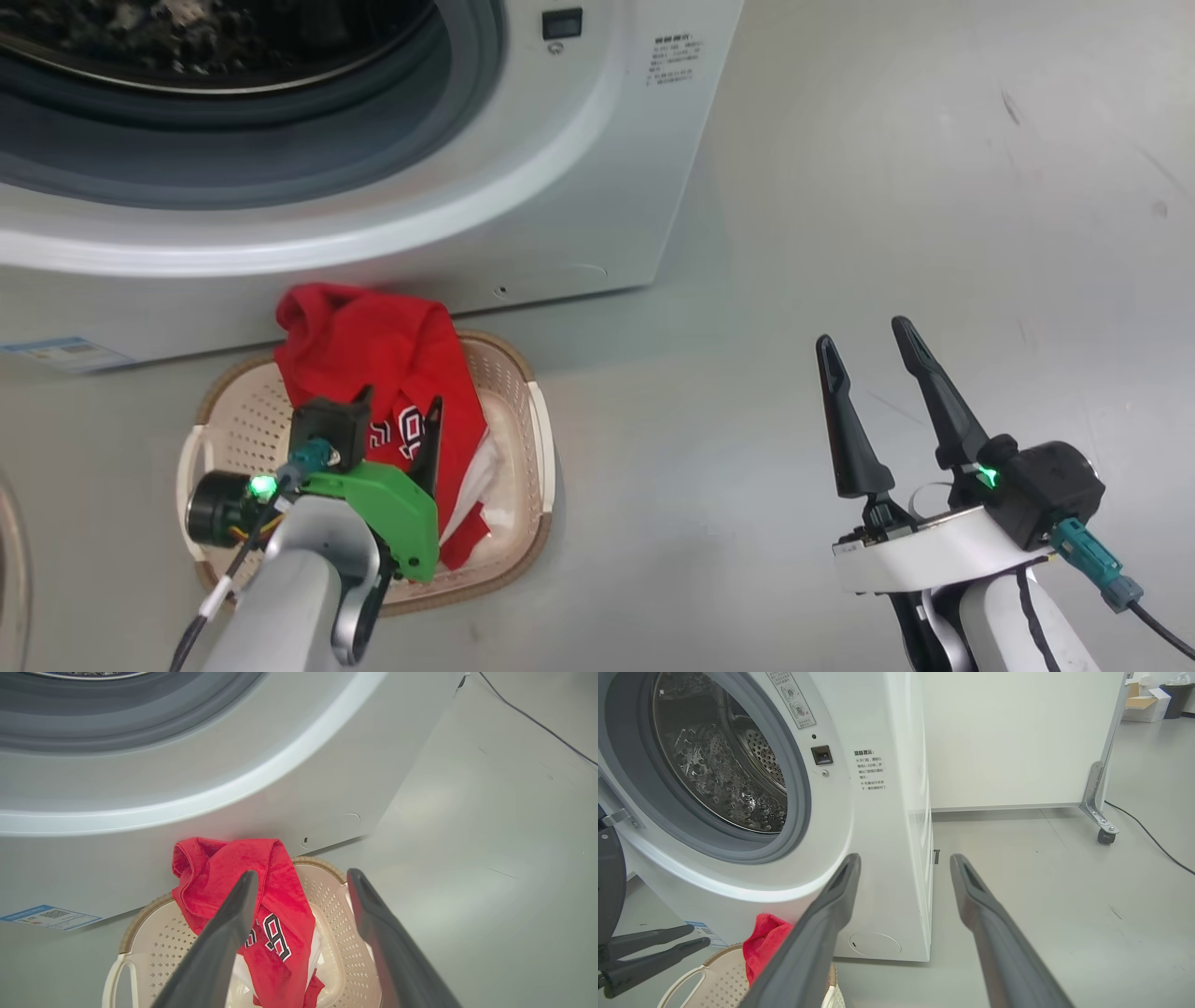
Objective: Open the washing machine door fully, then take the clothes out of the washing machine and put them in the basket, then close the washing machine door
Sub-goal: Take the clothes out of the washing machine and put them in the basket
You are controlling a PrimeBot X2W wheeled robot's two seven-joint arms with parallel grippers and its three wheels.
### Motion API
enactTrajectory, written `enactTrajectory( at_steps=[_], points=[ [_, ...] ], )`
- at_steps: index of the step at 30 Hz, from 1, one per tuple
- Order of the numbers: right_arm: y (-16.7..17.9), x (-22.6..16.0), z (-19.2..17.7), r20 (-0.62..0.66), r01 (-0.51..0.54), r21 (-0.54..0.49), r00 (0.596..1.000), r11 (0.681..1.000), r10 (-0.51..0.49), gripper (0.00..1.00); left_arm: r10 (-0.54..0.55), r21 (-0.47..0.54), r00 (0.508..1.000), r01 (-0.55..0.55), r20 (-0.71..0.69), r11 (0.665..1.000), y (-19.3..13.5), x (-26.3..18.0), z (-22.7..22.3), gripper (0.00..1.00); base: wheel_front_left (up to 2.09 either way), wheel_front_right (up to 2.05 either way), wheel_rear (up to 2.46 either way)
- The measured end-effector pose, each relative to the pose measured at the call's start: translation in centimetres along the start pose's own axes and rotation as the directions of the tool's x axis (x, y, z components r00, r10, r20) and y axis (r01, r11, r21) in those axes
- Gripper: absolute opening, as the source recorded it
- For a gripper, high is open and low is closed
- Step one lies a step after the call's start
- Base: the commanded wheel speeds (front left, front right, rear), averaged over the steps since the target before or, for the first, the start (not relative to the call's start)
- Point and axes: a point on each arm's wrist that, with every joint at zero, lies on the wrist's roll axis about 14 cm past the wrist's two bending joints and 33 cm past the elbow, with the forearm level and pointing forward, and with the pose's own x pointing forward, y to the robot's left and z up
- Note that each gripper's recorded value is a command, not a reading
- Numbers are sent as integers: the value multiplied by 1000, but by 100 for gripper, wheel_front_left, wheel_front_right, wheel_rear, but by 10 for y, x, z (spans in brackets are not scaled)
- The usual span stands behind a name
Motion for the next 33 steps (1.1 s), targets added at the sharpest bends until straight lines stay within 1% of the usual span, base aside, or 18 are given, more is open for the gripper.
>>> enactTrajectory(
  at_steps=[6,11,21,29,33],
  points=[
    [-9,11,-13,-26,20,38,999,999,-19,100,8,-4,996,-8,-86,1000,13,32,-18,100,0,0,0],
    [-22,18,-23,-49,50,41,998,998,-48,100,23,2,991,-22,-134,1000,28,57,-28,100,0,0,0],
    [-46,36,-45,-84,95,31,992,995,-92,100,19,-16,985,-22,-172,1000,40,115,-40,100,0,0,0],
    [-63,46,-67,-125,126,31,985,992,-121,100,45,-35,966,-56,-254,998,57,136,-80,100,0,0,0],
    [-67,47,-75,-143,134,28,981,991,-129,100,70,-32,960,-82,-273,996,66,142,-90,100,0,0,0]
  ],
)
